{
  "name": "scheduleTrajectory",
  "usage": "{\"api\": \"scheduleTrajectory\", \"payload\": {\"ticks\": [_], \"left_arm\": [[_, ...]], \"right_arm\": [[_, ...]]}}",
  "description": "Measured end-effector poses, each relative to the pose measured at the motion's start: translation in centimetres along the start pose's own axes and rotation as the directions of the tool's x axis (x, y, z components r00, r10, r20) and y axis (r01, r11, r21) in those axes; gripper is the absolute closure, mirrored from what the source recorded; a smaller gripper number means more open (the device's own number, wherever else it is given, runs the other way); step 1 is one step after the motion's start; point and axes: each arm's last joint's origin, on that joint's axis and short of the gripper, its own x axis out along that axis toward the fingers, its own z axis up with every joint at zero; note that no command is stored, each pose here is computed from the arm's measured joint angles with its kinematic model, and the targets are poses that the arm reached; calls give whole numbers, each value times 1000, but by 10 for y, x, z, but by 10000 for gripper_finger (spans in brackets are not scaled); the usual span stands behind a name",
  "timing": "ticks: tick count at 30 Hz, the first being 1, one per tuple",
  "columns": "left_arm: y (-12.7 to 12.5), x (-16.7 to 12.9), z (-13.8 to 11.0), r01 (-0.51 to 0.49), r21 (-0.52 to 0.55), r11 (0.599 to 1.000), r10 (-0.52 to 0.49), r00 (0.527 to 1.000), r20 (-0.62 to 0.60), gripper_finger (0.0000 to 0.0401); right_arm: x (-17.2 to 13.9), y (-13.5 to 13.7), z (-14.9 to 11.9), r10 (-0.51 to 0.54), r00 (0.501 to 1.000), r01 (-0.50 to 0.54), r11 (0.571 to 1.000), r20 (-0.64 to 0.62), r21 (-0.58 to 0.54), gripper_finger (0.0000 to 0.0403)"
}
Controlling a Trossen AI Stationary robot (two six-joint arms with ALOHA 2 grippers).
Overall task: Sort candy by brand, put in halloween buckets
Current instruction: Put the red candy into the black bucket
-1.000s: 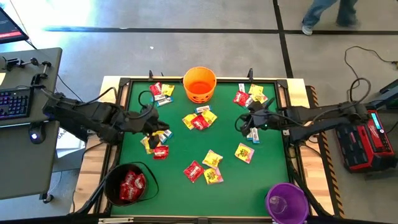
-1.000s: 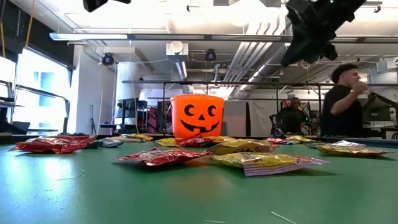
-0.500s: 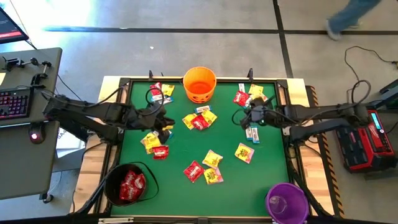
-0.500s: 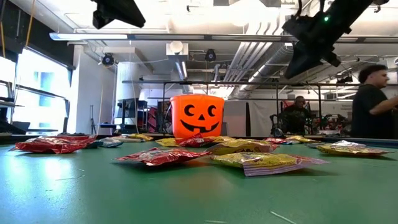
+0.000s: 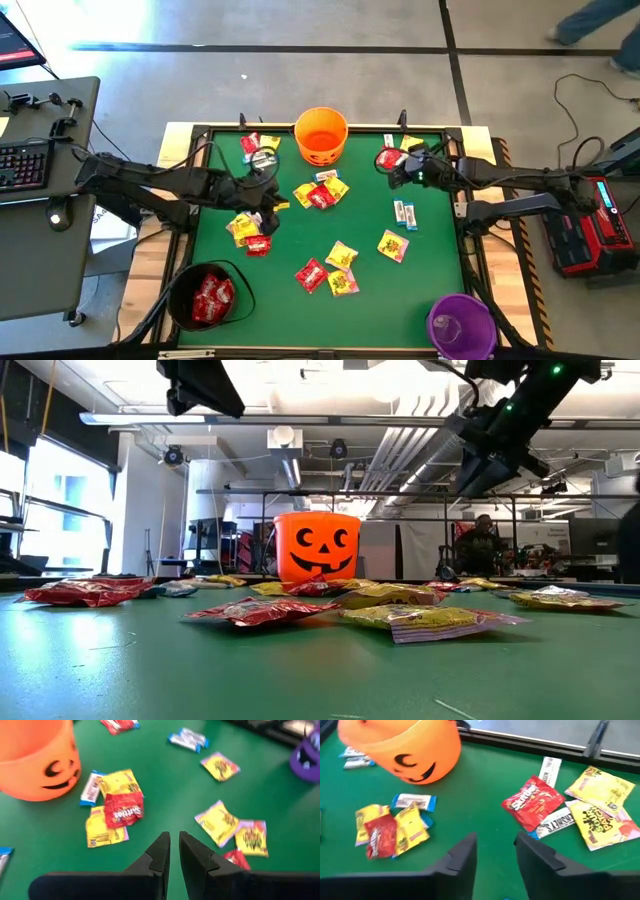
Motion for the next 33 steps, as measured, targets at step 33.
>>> {"api": "scheduleTrajectory", "payload": {"ticks": [33], "left_arm": [[12,-9,17,224,70,972,-227,973,42,401]], "right_arm": [[150,-34,5,-160,943,10,890,-293,-456,206]]}}
